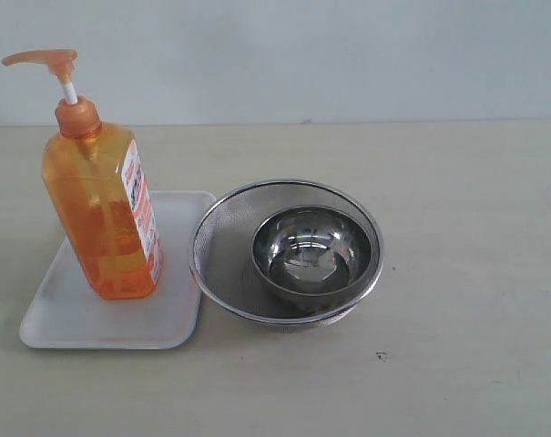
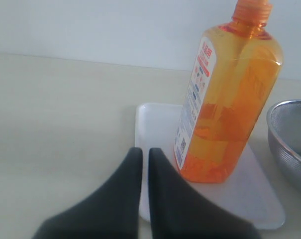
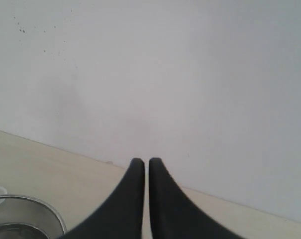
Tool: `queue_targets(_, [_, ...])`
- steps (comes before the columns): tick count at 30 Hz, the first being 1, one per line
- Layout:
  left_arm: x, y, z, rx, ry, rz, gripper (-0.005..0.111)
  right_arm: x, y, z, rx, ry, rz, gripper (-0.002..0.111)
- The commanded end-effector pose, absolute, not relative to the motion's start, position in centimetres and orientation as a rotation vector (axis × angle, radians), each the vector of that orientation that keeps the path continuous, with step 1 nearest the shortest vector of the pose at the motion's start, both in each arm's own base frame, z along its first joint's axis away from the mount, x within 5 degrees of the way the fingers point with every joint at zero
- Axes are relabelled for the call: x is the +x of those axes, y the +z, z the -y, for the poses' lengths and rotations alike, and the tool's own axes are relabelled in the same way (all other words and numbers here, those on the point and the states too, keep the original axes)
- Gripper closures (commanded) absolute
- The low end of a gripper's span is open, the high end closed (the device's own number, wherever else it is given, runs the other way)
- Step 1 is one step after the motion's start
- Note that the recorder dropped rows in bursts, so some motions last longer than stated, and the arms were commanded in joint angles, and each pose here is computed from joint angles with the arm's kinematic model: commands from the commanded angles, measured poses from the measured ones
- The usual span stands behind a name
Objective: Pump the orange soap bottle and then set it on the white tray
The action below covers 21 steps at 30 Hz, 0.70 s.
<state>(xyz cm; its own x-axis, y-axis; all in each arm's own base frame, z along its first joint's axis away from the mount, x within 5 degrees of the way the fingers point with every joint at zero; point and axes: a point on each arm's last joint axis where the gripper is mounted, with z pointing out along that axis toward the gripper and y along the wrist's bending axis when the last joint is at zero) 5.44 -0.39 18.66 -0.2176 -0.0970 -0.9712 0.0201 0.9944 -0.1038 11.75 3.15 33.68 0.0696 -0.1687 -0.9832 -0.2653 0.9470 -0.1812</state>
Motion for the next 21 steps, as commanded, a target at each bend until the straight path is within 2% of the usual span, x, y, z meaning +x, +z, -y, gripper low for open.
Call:
queue_targets(1, [5.4,18.6,0.4,-0.045,-0.103,-1.789,0.102,11.0,32.9,-2.7,-0.318,0.082,-1.516,0.108])
queue_targets(8, [5.4,18.6,0.4,-0.045,-0.103,-1.789,0.102,9.7,29.6,-1.9,-0.208,0.115,-1.568,0.108])
queue_targets(21, [5.4,18.6,0.4,-0.045,-0.103,-1.789,0.102,7.4,26.8,-1.8,-0.180,0.153,-1.530,0.108])
